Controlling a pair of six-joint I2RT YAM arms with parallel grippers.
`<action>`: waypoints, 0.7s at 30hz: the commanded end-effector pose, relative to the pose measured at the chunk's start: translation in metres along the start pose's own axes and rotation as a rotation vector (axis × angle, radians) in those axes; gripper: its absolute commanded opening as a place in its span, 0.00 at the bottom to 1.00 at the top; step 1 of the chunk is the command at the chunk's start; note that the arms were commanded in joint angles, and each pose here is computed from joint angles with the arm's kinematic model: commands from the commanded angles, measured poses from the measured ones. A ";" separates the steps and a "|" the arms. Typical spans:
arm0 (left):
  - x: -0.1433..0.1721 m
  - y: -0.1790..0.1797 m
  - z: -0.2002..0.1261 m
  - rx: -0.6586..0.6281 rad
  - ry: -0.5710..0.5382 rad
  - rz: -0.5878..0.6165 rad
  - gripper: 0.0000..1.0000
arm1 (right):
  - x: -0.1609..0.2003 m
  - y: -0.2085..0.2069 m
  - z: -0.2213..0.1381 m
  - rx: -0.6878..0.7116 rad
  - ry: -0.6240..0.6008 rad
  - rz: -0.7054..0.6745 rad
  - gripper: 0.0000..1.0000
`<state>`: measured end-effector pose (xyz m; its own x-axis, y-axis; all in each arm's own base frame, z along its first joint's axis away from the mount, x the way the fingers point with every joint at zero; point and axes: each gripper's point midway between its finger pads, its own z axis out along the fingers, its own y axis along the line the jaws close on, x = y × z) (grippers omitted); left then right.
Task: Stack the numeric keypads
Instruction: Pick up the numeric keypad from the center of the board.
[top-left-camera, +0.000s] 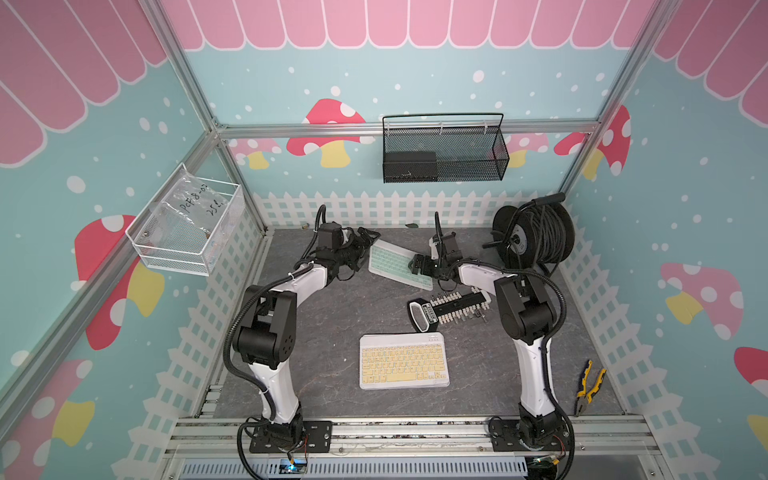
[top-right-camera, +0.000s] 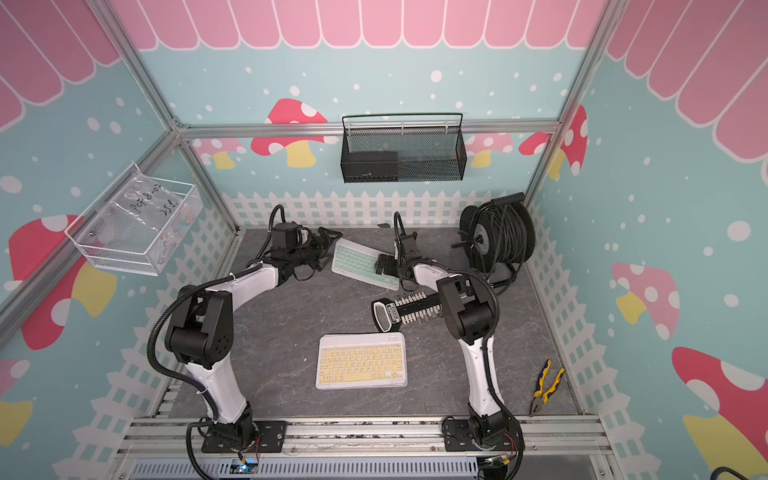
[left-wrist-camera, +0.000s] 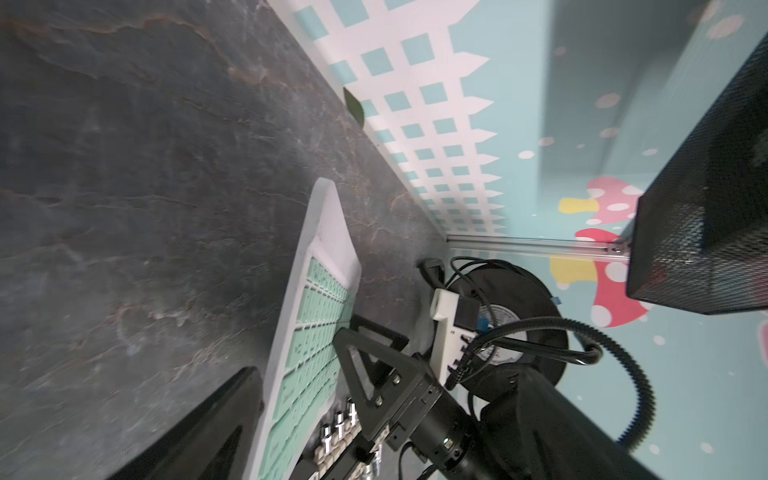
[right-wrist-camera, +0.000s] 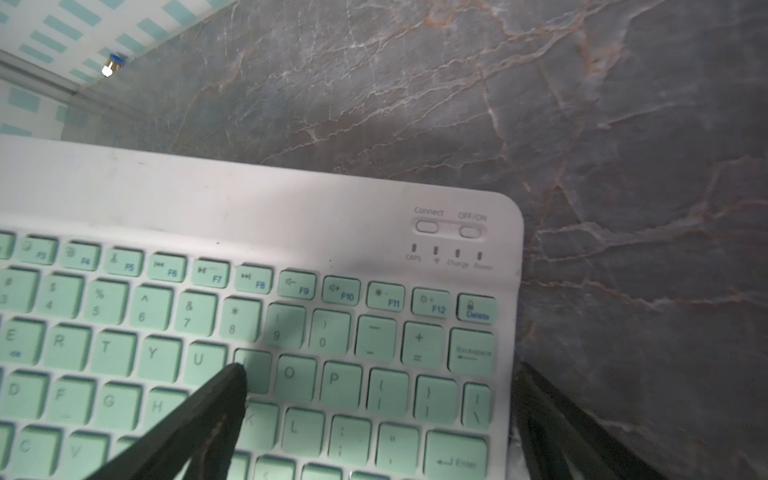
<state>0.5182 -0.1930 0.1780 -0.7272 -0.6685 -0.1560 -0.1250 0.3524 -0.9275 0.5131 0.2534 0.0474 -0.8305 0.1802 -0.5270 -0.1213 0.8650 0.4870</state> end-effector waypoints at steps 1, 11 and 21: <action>0.071 -0.047 0.018 0.262 0.285 -0.062 0.97 | 0.090 0.065 0.001 -0.255 0.286 -0.019 1.00; 0.062 -0.056 0.027 0.442 0.301 -0.234 0.97 | 0.086 0.055 -0.004 -0.247 0.261 0.017 0.99; 0.053 -0.040 0.020 0.453 0.290 -0.308 0.99 | 0.087 0.050 -0.009 -0.228 0.244 0.038 1.00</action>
<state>0.5211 -0.2340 0.1923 -0.7932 -0.5937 0.1359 -0.0664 -0.1376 -0.9883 0.4641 0.3020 0.0706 -0.8826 0.1184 -0.4550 -0.2404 0.7181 0.6532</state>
